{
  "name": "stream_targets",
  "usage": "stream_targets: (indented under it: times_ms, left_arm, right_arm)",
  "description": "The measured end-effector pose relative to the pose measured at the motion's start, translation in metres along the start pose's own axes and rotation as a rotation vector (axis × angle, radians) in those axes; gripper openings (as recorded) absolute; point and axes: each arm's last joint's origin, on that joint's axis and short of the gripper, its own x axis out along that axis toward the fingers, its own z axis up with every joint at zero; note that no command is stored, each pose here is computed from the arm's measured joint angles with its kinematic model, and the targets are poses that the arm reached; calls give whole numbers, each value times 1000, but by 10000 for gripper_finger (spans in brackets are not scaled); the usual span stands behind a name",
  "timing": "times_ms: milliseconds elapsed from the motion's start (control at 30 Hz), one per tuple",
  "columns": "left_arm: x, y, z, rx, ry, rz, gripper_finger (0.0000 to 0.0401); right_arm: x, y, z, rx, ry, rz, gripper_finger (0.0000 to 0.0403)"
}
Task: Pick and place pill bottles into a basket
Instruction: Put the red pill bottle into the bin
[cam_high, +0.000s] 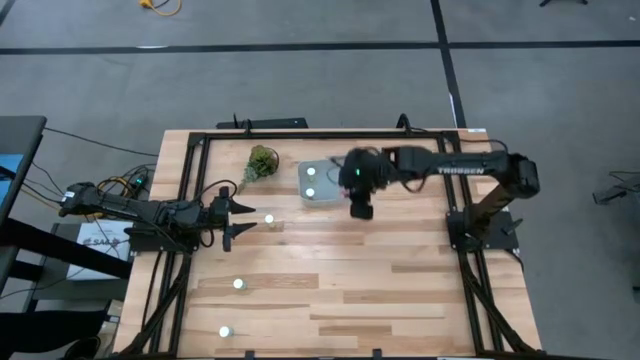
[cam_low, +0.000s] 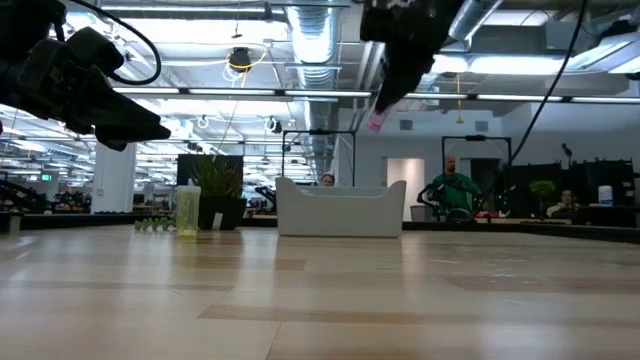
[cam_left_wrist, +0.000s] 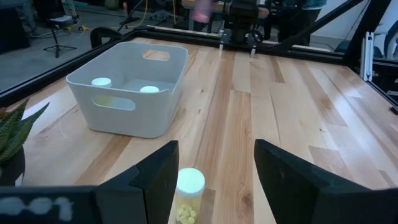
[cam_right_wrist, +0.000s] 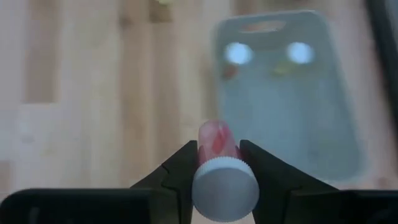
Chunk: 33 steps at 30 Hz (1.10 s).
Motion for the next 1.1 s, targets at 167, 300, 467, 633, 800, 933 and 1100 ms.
stream_targets:
  times_ms: [167,300,467,633,800,933,1100]
  left_arm:
    - [0,0,0,0,0,0,199]
    - [0,0,0,1,0,1,199]
    - [0,0,0,2,-2,4,199]
    - [0,0,0,3,5,10,199]
    - [1,0,-1,4,9,15,199]
    - [1,0,-1,4,9,15,199]
    - [1,0,-1,4,9,16,199]
  right_arm:
    - [7,-34,-4,-14,22,-49,108]
    - [20,-57,-10,-3,71,-67,108]
    - [46,-76,-10,1,133,-48,109]
    - [70,-91,-4,-15,204,-23,109]
    - [84,-99,6,-34,263,2,109]
    - [96,-103,10,-38,326,30,109]
    - [107,-105,12,-45,366,52,109]
